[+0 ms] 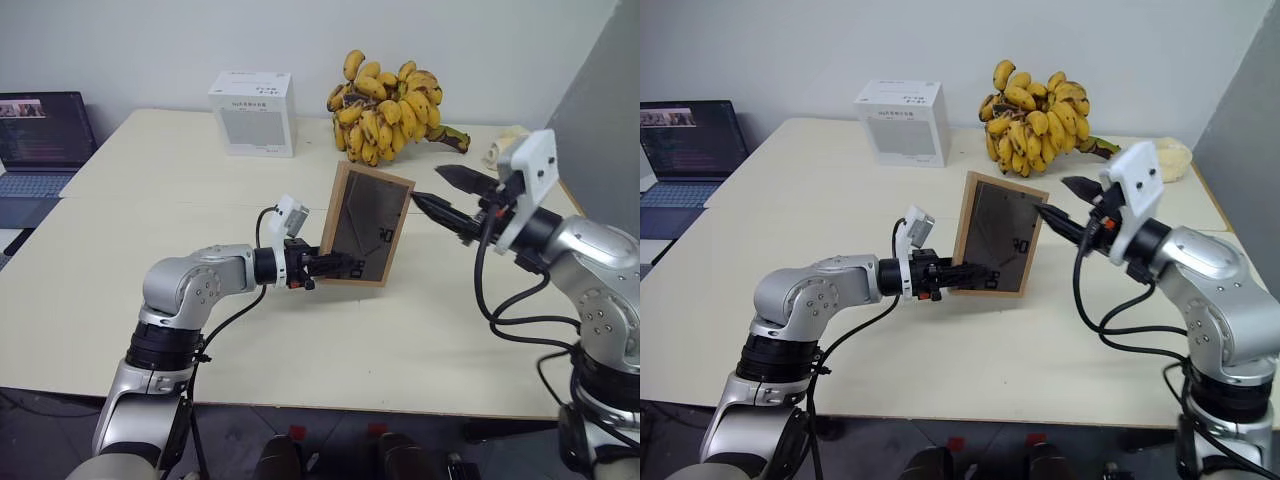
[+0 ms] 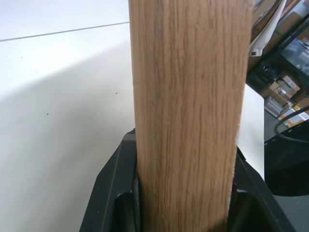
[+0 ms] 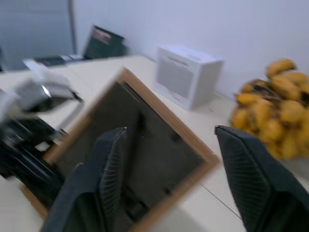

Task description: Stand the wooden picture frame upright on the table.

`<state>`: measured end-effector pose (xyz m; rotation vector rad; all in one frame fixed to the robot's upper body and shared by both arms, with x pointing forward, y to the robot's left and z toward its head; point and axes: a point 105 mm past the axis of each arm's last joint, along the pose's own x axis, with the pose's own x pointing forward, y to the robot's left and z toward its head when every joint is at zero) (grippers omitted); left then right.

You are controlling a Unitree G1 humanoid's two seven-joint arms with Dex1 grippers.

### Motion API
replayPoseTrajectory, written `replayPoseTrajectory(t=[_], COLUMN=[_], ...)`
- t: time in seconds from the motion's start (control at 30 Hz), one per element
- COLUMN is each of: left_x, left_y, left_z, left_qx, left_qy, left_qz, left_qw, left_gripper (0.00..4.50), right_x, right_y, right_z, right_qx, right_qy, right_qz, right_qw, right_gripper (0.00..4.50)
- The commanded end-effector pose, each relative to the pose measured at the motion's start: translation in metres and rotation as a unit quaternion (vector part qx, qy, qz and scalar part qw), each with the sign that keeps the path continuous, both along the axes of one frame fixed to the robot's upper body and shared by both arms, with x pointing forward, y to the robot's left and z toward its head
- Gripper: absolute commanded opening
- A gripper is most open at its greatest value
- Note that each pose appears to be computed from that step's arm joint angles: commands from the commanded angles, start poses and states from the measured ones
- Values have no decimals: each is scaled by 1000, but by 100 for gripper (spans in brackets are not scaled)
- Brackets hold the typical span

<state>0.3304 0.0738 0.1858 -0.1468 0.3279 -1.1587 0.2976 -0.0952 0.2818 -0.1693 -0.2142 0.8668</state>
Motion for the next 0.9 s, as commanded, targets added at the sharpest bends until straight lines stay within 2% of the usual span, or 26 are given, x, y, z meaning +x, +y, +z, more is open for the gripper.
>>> replayPoseTrajectory(t=[0.03,0.23,0.43,0.7,0.9], left_x=[-7,-14,-14,15,39], left_y=[-8,-16,-20,-19,-20], left_z=[34,50,54,48,53], left_qx=[-18,-23,-25,-15,-19], left_qy=[-68,-90,-96,-94,-98], left_qz=[-32,-57,-61,-29,-10], left_qw=[997,994,993,995,995], left_gripper=[129,129,129,129,129], right_x=[-4,10,14,4,2], right_y=[11,22,33,43,37], right_z=[10,0,3,10,4], right_qx=[20,22,35,51,52], right_qy=[-9,-2,-9,-17,-6], right_qz=[22,26,37,50,35], right_qw=[1000,999,999,997,998], right_gripper=[345,345,345,345,345])
